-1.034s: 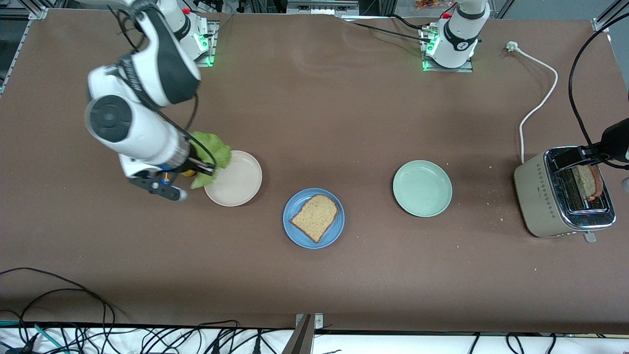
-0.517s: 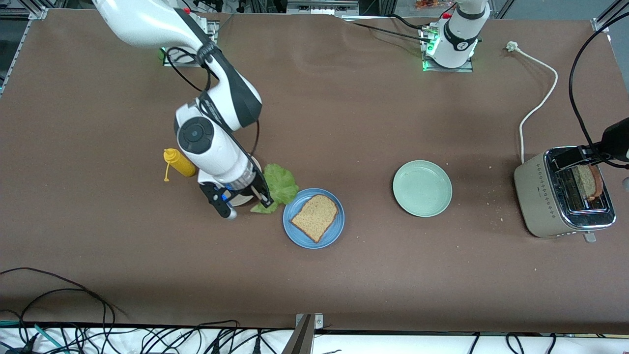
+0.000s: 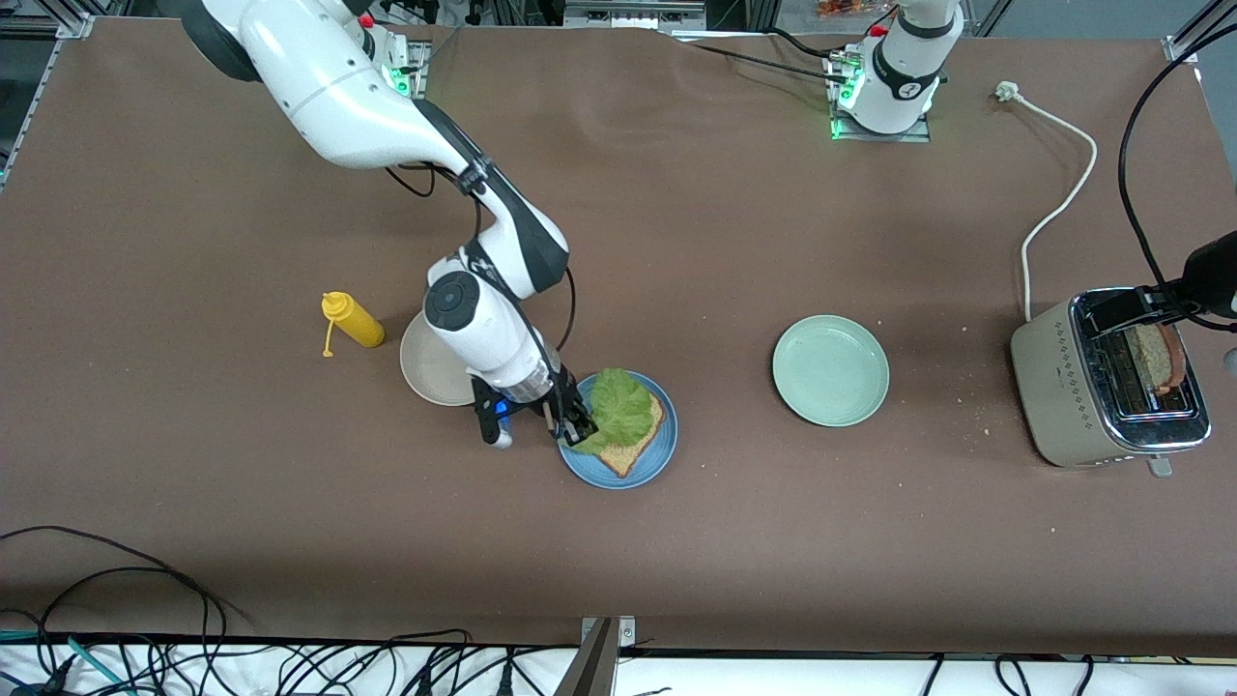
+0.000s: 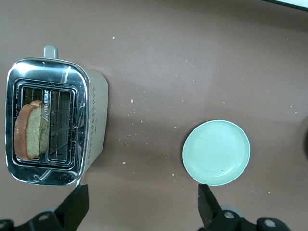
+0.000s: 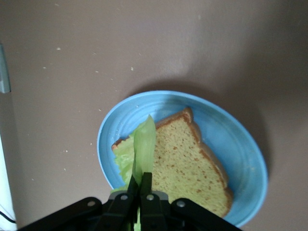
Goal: Make sandwich in blue plate with both arms
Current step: 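Lower the lettuce onto the bread and open the right gripper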
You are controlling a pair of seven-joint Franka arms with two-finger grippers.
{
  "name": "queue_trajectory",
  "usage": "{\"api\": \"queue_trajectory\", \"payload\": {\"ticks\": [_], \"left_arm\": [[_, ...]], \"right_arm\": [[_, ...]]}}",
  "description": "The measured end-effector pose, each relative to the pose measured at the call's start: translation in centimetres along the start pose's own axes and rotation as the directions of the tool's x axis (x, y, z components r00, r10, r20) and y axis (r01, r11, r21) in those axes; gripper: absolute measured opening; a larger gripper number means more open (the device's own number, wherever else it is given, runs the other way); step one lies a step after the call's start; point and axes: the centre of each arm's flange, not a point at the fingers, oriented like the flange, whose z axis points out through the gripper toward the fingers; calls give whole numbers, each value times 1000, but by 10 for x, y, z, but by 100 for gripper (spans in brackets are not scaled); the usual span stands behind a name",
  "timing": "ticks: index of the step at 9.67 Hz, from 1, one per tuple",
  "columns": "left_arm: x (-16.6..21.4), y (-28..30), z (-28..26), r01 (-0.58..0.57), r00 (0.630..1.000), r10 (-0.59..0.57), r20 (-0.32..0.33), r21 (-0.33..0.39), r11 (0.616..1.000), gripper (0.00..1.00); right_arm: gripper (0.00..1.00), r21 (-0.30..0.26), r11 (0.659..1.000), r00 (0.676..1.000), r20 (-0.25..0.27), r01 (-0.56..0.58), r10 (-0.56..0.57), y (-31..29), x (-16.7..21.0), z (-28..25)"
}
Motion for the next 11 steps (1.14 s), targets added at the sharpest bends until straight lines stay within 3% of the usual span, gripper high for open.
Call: {"api": "queue_trajectory", "payload": {"ticks": [2, 4, 6, 8, 10, 11], "left_arm": [[0, 1, 0, -1, 1000, 1, 0, 0, 1000, 100], [0, 1, 0, -1, 1000, 1, 0, 0, 1000, 100], [0, 1, 0, -1, 1000, 1, 0, 0, 1000, 100], [0, 1, 0, -1, 1000, 1, 0, 0, 1000, 100], [0, 1, 0, -1, 1000, 1, 0, 0, 1000, 100], [0, 1, 0, -1, 1000, 1, 0, 0, 1000, 100]], "right_arm": [[7, 35, 997, 998, 17, -65, 64, 9, -5, 22], [35, 49, 997, 998, 14, -54, 54, 4, -10, 19], [62, 43, 999, 999, -46, -17, 19, -5, 4, 9], [94, -9, 999, 992, -119, 45, -46, -17, 7, -18], [100, -109, 984, 965, -208, 141, -162, -22, 10, -45], [100, -205, 955, 938, -226, 216, -261, -21, 14, -59]]}}
